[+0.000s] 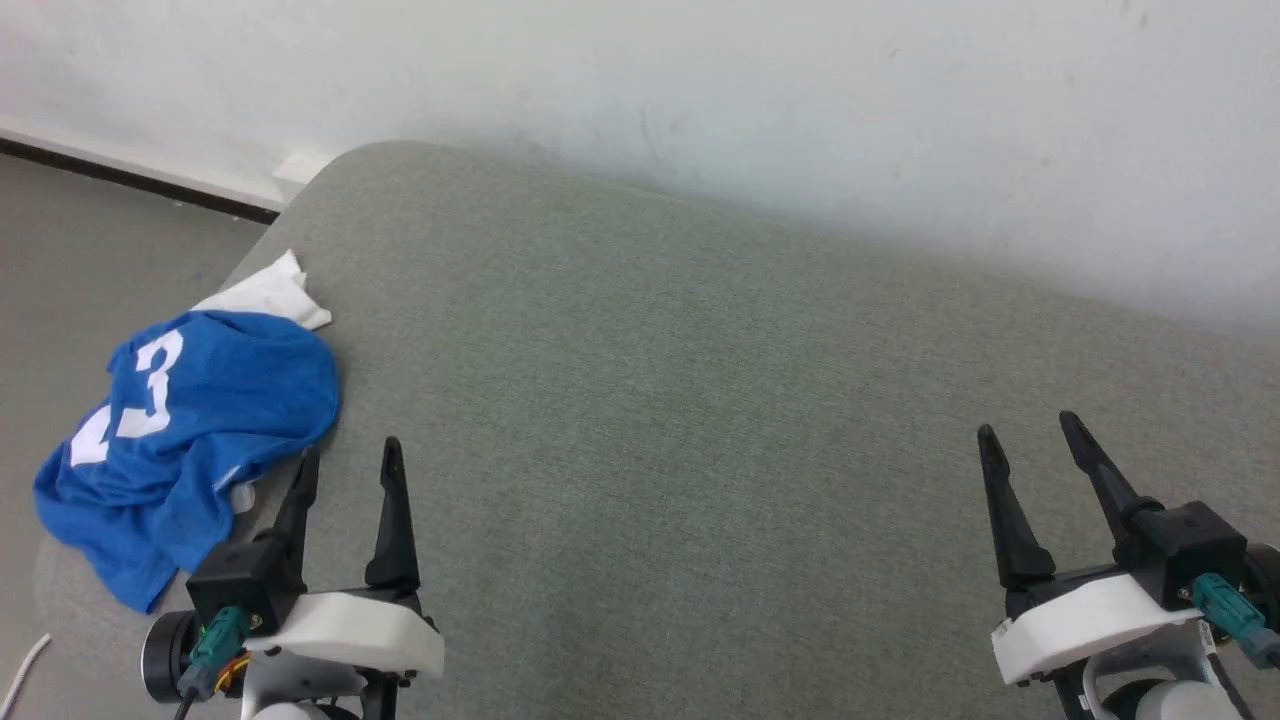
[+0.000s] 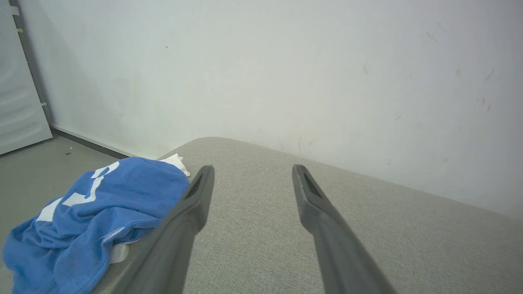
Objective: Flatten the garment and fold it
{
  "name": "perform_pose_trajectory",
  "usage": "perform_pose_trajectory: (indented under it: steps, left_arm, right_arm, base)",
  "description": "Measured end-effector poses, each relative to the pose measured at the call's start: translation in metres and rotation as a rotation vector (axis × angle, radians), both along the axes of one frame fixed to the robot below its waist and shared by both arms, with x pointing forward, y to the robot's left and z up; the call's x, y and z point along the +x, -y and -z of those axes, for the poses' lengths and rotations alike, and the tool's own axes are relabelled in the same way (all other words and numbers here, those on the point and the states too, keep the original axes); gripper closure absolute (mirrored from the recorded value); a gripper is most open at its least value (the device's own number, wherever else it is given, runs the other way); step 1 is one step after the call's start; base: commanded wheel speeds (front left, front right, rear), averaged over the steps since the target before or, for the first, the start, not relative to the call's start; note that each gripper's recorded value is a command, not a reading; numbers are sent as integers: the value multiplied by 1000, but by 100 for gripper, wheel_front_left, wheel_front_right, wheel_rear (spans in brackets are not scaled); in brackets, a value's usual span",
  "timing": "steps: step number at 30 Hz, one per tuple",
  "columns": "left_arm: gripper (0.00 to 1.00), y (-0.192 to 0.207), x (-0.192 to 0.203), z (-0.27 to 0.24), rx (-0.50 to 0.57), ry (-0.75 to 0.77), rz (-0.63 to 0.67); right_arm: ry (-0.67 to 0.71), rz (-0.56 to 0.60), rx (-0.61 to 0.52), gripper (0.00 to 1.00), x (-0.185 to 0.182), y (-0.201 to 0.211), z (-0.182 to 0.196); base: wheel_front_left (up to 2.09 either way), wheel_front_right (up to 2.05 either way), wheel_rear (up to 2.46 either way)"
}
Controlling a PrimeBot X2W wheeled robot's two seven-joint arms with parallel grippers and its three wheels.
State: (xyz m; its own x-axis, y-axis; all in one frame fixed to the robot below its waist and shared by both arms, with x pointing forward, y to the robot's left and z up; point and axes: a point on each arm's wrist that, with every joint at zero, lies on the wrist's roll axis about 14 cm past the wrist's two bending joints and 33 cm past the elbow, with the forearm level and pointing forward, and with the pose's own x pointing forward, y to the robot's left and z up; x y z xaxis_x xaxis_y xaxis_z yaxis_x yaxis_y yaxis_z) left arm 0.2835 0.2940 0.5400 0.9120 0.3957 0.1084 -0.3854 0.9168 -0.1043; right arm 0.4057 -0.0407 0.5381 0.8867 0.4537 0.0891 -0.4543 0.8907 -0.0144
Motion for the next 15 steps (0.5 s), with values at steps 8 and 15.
perform_pose_trajectory:
  steps: [8, 15]
  left_arm:
    - [0, -11, -11, -2, -7, 15, -55]
    - [0, -20, -14, -8, 5, 31, -98]
  right_arm:
    - [0, -35, 7, 0, 3, -13, 2]
    - [-14, -63, 14, 0, 7, -23, 8]
  base:
    - [-6, -6, -6]
    - [0, 0, 0]
